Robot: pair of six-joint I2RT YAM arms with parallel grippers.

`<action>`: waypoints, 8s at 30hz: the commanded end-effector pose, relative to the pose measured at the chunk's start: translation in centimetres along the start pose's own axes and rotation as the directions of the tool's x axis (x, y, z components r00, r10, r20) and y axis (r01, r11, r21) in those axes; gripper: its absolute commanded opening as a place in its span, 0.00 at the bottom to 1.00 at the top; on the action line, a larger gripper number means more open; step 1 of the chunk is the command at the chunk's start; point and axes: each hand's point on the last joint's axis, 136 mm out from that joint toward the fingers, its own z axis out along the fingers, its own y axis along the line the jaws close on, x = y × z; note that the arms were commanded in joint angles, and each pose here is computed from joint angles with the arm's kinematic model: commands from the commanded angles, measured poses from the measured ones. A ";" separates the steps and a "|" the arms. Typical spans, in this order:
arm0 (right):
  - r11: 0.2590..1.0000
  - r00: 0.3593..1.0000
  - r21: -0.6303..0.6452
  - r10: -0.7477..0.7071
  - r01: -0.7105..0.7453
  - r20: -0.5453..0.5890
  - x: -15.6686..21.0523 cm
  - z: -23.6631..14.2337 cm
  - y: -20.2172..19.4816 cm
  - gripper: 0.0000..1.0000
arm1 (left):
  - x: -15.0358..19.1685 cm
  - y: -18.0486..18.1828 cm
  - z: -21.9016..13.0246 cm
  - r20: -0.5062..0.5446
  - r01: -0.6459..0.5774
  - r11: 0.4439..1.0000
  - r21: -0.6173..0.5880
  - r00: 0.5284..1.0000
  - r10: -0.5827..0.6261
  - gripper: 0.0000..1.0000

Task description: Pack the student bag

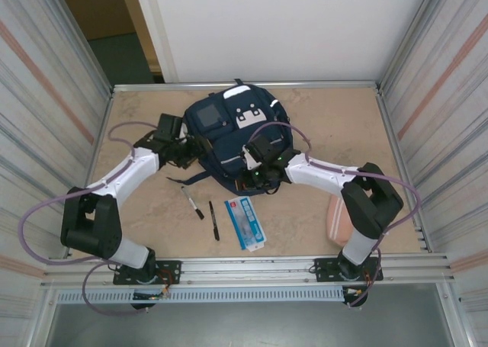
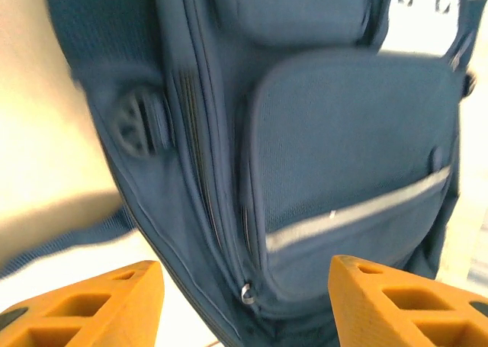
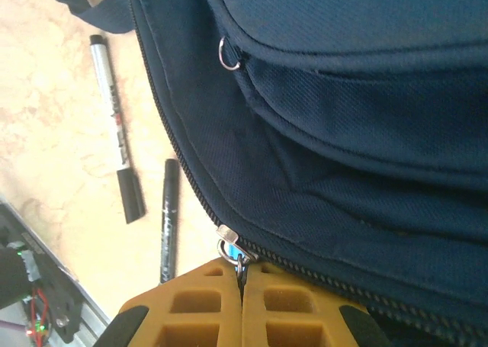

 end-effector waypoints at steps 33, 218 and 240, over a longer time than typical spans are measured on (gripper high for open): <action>0.994 0.999 0.097 0.040 -0.040 -0.004 1.6 -4.3 -7.4 0.00 | -3.0 0.3 4.7 0.130 -0.009 0.999 0.049 0.992 0.003 0.00; 0.954 0.989 0.301 -0.045 0.001 0.140 -1.0 -2.6 -10.7 0.00 | 2.3 2.4 0.1 0.099 0.124 0.985 -0.116 0.989 -0.113 0.00; 0.940 0.800 0.336 -0.248 0.061 0.547 -1.4 -13.8 -9.5 0.32 | 2.1 -1.3 -6.1 0.079 -0.172 0.985 -0.023 0.982 0.173 0.49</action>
